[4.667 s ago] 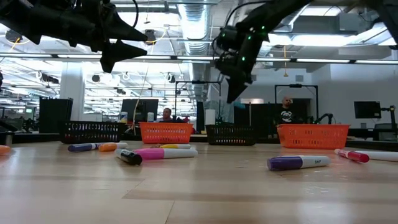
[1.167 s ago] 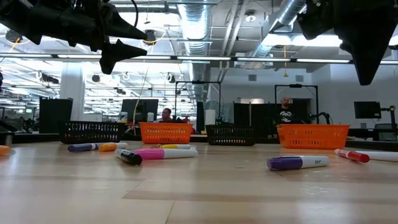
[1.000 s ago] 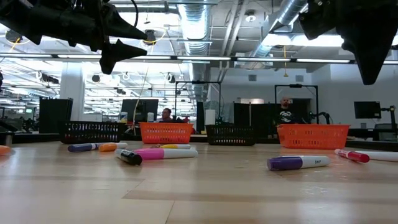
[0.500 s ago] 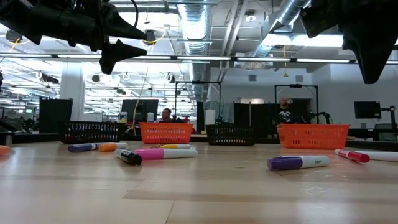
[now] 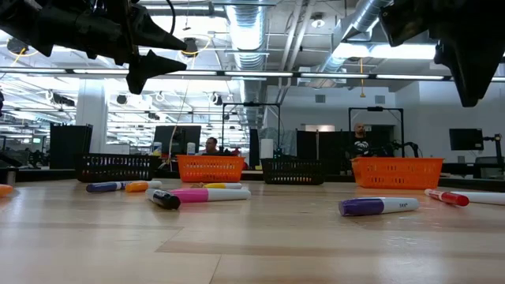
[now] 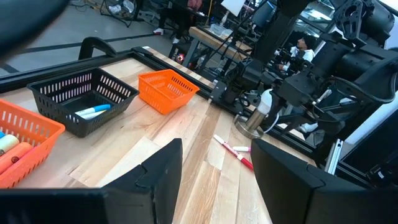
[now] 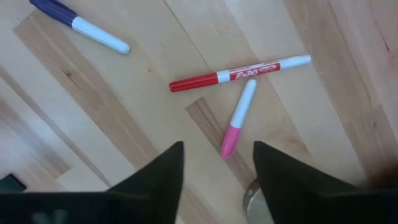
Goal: Pick & Place Markers
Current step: Put the right small pink highlighter pen into the right black bin
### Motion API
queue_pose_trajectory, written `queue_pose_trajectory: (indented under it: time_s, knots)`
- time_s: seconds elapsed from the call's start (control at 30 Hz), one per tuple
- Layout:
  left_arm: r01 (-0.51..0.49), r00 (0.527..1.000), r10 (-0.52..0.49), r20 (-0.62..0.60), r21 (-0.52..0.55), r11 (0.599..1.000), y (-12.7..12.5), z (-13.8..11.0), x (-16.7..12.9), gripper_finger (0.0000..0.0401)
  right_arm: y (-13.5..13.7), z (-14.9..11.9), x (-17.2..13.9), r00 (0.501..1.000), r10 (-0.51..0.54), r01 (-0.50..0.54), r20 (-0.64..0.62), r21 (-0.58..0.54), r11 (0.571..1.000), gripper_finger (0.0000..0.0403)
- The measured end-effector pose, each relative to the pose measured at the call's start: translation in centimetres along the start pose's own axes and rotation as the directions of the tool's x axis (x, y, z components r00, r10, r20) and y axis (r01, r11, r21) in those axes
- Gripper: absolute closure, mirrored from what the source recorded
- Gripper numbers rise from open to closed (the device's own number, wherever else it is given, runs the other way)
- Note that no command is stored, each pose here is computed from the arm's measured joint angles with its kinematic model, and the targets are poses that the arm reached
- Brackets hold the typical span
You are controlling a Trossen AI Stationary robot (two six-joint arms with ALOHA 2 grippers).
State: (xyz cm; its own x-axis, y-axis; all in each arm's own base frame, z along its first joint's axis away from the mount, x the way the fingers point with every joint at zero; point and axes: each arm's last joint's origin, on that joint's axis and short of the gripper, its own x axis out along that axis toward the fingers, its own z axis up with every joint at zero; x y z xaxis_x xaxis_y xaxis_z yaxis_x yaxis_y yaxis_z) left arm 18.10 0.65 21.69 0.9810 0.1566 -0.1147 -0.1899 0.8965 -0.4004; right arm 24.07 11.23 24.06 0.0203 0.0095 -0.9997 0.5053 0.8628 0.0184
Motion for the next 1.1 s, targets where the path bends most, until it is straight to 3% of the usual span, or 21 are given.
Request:
queue_pose_trajectory:
  time_s: [0.13, 0.27, 0.4, 0.57, 0.77, 1.1]
  knots:
    - [0.0, 1.0, 0.0, 0.0, 0.0, 1.0, 0.0, 0.0, 0.0, 0.0211, 0.0, 0.0, 0.0, 1.0, -0.001, 0.001, -0.001, -0.007, 1.0, 0.0173]
    - [0.0, 1.0, 0.0, 0.0, 0.0, 1.0, 0.0, 0.0, 0.0, 0.0211, 0.1, -0.1, 0.0, 1.0, -0.001, 0.001, 0.002, -0.015, 1.0, 0.015]
    - [0.001, 1.0, -0.001, 0.0, 0.0, 1.0, 0.0, 0.0, 0.0, 0.0211, -0.2, -0.1, 0.4, 1.0, -0.023, 0.023, 0.004, -0.007, 1.0, 0.0148]
    - [0.001, 1.0, -0.001, 0.0, 0.0, 1.0, 0.0, 0.0, 0.0, 0.0211, -1.4, -0.9, 3.2, 0.995, -0.071, 0.075, -0.067, 0.057, 0.996, 0.0148]
    - [0.001, 1.0, -0.001, 0.0, 0.001, 1.0, 0.0, 0.0, 0.0, 0.0211, -1.7, -1.0, 6.0, 0.998, 0.0, 0.003, -0.06, 0.052, 0.999, 0.0147]
    - [0.001, 1.0, -0.001, 0.0, 0.0, 1.0, 0.0, 0.0, 0.0, 0.0211, -3.6, -0.6, 8.6, 0.996, 0.023, -0.02, -0.082, 0.039, 0.999, 0.0147]
